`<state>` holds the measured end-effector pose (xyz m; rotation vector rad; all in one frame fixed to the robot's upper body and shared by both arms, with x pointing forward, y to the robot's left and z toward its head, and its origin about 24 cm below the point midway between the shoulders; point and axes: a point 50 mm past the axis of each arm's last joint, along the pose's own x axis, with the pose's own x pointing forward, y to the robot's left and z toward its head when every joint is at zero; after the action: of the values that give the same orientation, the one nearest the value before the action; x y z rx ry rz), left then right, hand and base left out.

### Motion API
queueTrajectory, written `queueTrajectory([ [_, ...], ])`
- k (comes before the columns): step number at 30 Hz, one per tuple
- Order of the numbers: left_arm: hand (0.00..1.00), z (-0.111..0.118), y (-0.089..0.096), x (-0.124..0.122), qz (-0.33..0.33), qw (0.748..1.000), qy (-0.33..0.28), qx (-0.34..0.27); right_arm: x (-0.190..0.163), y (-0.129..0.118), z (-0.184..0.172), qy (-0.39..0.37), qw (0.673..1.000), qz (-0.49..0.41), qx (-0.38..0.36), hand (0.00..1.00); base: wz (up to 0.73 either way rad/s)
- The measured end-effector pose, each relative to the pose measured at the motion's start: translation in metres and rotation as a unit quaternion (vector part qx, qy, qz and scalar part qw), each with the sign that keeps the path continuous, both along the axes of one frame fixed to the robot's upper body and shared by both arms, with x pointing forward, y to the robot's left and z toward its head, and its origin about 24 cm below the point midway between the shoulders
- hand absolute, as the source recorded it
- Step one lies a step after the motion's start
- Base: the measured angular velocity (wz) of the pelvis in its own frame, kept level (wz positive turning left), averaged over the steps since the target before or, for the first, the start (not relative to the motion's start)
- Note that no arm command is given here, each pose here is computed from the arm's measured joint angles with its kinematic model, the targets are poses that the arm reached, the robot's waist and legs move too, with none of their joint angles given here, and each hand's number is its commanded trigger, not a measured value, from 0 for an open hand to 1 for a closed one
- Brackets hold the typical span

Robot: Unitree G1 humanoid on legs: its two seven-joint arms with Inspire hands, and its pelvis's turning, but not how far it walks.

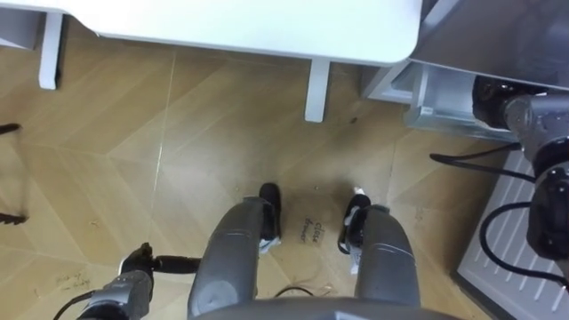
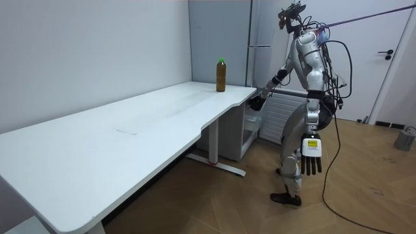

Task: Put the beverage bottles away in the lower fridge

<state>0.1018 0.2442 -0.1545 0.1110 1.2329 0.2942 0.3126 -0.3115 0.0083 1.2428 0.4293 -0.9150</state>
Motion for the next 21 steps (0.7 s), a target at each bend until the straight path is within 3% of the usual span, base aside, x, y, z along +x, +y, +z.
queueTrajectory([
  [12, 0.00, -0.0003, -0.0005, -0.0006, 0.000, 1.000, 0.004, -0.001, -0.0034, -0.0002, -0.0047, -0.010, 1.000, 0.001, 0.006, 0.00, 0.00],
  [13, 0.00, -0.0002, -0.0005, -0.0004, 0.000, 1.000, 0.004, -0.001, -0.0041, -0.0004, -0.0054, -0.011, 1.000, 0.001, 0.006, 1.00, 0.00],
  [21, 0.00, -0.0004, 0.0000, -0.0013, -0.001, 1.000, 0.009, 0.000, -0.0041, 0.0012, -0.0065, -0.010, 1.000, 0.011, 0.010, 1.00, 0.00],
])
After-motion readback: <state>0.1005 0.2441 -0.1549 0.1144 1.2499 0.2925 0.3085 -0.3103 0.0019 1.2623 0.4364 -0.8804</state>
